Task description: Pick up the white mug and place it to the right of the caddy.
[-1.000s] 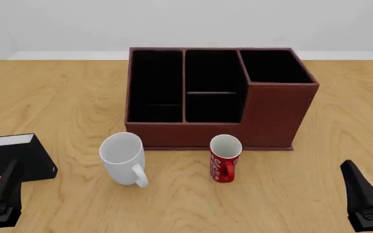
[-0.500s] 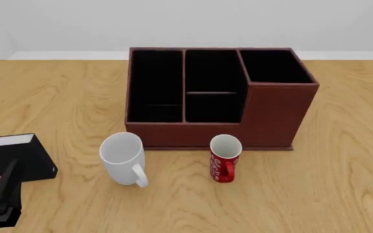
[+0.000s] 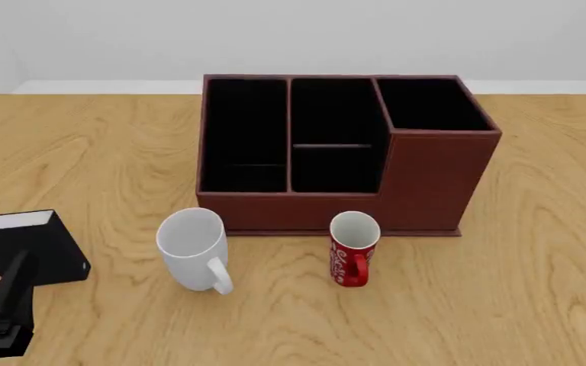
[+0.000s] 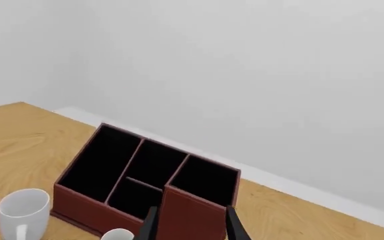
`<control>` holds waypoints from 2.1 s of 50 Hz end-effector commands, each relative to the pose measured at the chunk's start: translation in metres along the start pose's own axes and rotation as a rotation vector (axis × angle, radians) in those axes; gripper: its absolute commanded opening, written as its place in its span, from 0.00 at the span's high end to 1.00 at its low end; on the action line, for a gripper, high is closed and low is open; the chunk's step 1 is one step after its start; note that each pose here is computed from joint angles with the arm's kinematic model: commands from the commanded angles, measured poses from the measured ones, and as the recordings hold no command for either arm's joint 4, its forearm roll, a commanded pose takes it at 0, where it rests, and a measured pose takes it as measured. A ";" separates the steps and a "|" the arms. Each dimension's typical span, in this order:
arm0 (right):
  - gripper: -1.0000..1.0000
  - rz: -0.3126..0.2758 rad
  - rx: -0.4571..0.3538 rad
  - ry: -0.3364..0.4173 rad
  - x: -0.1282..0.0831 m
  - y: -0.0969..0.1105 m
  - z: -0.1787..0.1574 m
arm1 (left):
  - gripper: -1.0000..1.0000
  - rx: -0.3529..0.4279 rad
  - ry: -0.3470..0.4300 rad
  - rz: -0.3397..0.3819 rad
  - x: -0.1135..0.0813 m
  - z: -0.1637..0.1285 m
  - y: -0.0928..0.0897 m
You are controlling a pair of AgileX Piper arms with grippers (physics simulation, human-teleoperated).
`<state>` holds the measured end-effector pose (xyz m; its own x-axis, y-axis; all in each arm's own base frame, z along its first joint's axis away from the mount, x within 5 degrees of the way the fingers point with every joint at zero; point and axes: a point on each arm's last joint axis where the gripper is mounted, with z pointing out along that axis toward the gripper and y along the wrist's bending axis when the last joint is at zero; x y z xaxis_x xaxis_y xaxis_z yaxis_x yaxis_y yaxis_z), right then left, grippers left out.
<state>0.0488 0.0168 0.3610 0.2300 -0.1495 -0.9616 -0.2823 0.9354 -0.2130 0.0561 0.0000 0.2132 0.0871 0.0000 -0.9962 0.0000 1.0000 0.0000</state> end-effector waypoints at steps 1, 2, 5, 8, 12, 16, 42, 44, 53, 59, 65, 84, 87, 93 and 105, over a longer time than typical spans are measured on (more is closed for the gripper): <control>0.00 -0.031 -0.110 0.012 -0.018 0.004 0.030 | 0.00 0.000 0.000 0.000 0.000 0.000 0.000; 0.00 -0.029 -0.109 0.011 -0.020 0.004 0.031 | 0.00 0.000 0.000 0.000 0.000 0.000 0.000; 0.00 -0.035 -0.136 0.013 -0.025 0.006 0.038 | 0.00 0.000 0.000 0.000 0.000 0.000 0.000; 0.00 -0.045 -0.167 0.027 -0.027 0.009 0.048 | 0.00 0.000 0.000 0.000 0.000 0.000 0.000; 0.00 -0.065 -0.212 0.054 -0.027 0.016 0.066 | 0.00 0.000 0.000 0.000 0.000 0.000 0.000; 0.00 -0.099 -0.263 0.094 -0.020 0.027 0.087 | 0.00 0.000 0.000 0.000 0.000 0.000 0.000; 0.00 -0.137 -0.488 0.293 0.015 0.098 0.172 | 0.00 0.000 0.000 0.000 0.000 0.000 0.000; 0.00 -0.144 -0.496 0.312 0.019 0.101 0.177 | 0.00 0.000 0.000 0.000 0.000 0.000 0.000; 0.00 -0.146 -0.546 0.386 0.032 0.124 0.198 | 0.00 0.000 0.000 0.000 0.000 0.000 0.000; 0.00 -0.141 -0.569 0.483 0.055 0.141 0.217 | 0.00 0.000 0.000 0.000 0.000 0.000 0.000; 0.00 -0.102 -0.583 0.518 0.056 0.152 0.224 | 0.00 0.000 0.000 0.000 0.000 0.000 0.000; 0.00 0.012 -0.615 0.673 0.073 0.190 0.240 | 0.00 0.000 0.000 0.000 0.000 0.000 0.000; 0.00 0.013 -0.605 0.693 0.080 0.189 0.242 | 0.00 0.000 0.000 0.000 0.000 0.000 0.000; 0.00 0.023 -0.603 0.756 0.095 0.195 0.244 | 0.00 0.000 0.000 0.000 0.000 0.000 0.000; 0.00 0.019 -0.632 0.846 0.117 0.216 0.240 | 0.00 0.000 0.000 0.000 0.000 0.000 0.000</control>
<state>0.2405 0.2663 0.2649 -0.3878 -0.5081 -0.7691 -0.7637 0.6443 -0.0406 0.0561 0.0000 0.2132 0.0871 0.0000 -0.9962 0.0000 1.0000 0.0000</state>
